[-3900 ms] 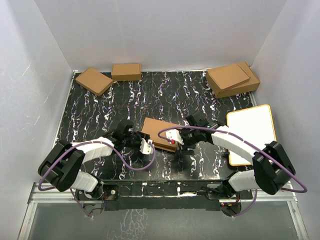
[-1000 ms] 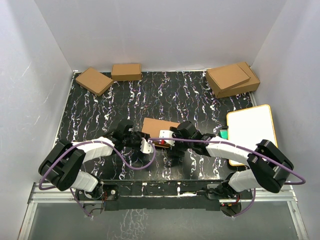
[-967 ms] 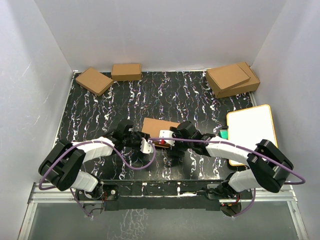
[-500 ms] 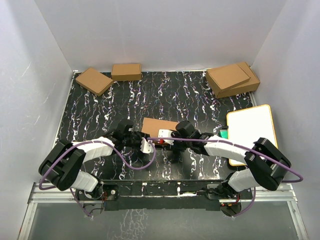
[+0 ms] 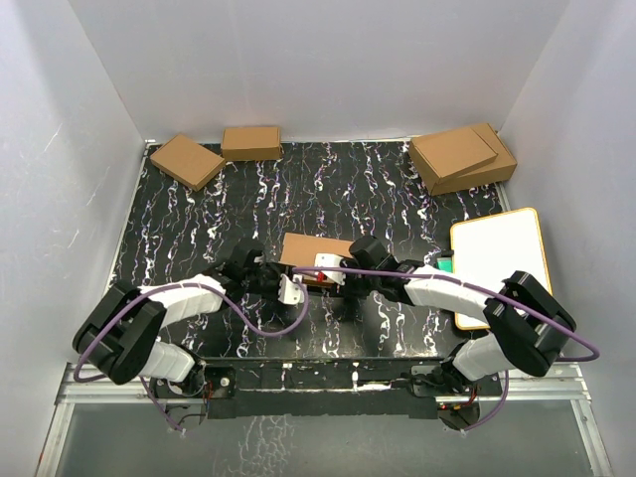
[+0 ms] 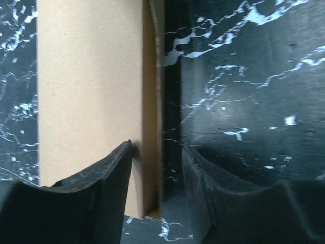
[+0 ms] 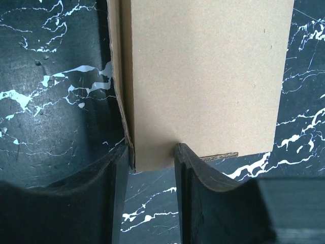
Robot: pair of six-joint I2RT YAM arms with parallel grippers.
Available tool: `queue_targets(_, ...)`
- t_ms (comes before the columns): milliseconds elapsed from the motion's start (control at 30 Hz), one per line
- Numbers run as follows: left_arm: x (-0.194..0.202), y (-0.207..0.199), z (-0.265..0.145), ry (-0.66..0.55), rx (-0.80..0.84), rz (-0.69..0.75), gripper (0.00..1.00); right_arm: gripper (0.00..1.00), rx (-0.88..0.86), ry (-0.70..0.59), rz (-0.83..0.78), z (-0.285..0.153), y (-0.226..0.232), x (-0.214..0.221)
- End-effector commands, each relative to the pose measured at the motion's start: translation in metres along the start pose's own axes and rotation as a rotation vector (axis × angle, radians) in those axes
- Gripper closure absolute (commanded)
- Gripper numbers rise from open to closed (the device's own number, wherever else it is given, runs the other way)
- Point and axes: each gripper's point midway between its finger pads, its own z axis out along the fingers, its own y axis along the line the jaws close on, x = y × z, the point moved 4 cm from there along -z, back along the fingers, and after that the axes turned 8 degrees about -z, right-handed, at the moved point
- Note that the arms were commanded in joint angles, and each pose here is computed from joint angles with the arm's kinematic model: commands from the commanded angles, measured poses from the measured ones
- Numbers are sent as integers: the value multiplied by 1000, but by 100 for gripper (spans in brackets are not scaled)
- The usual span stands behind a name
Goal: Fold the paper box
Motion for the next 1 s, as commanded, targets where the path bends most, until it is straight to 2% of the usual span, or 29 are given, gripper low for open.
queue_targets(0,-7,-24,-11,-30,57,-46,52,79,-11,-18,45,2,-5,-4)
queue_targets(200,-2,-23,-26,18,-33,6,27,79,-31,-28,44,2,-4,-5)
queue_targets(300,4,-16,-26,54,-77,8,23,79,-40,-33,40,2,-3,-6)
queue_targets(433,12,-11,-19,79,-72,-12,24,79,-48,-35,34,2,-2,-6)
queue_targets(533,16,-2,-15,99,-93,-51,27,79,-51,-35,33,2,-1,-5)
queue_targets(667,19,2,-13,112,-91,-71,37,80,-58,-35,32,2,0,-5)
queue_targets(967,26,1,-10,146,-76,-84,76,80,-66,-33,29,3,1,-5)
